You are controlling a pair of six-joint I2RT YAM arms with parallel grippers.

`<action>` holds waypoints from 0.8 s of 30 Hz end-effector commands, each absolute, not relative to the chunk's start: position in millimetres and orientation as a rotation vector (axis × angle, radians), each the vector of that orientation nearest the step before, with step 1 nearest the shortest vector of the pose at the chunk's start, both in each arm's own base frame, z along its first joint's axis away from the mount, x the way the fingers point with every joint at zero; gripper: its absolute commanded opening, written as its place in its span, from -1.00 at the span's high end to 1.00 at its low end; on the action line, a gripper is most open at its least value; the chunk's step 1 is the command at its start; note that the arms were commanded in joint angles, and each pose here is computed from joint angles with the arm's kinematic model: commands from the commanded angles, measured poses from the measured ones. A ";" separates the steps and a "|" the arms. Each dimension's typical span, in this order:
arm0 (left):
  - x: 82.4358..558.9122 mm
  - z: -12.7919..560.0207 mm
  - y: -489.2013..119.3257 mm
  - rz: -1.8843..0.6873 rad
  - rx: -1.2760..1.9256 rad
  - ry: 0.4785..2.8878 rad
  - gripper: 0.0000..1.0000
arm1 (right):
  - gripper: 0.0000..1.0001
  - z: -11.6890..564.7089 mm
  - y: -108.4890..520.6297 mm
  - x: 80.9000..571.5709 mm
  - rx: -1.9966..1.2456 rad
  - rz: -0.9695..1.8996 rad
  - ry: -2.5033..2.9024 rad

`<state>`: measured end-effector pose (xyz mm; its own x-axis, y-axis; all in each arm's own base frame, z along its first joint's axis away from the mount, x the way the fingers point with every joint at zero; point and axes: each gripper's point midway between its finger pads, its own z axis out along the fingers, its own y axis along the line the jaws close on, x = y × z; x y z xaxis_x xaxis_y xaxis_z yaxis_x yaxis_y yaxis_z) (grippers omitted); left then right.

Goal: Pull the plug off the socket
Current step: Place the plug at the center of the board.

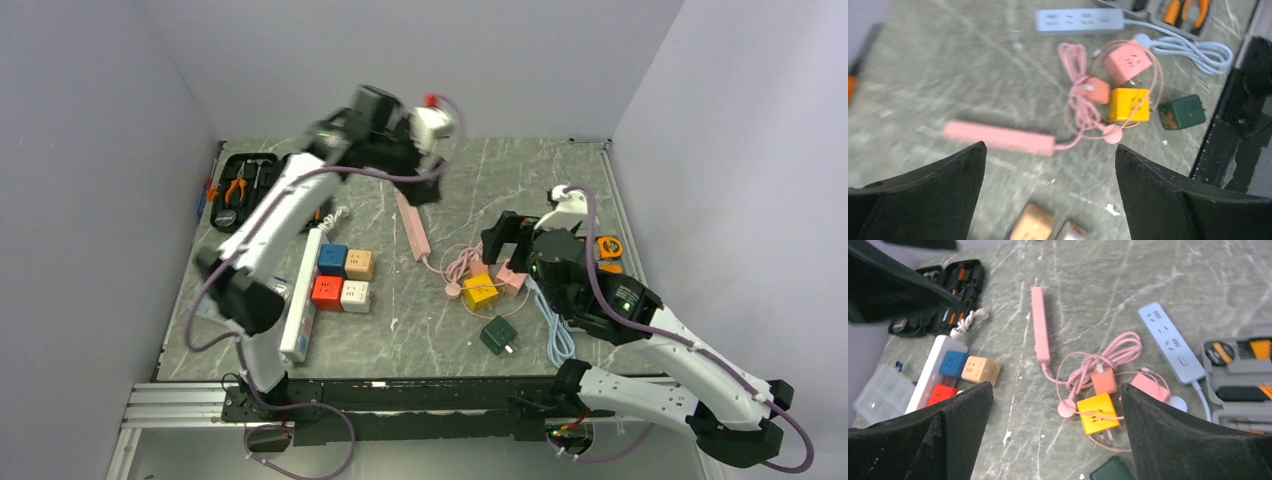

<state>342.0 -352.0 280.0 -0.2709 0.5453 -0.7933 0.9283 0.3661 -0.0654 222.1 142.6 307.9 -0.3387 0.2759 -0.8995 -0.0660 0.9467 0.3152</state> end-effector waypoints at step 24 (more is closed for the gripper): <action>194.1 132.5 -58.2 -0.500 0.972 2.540 -0.99 | -0.93 255.7 282.8 292.0 -0.408 0.345 1.971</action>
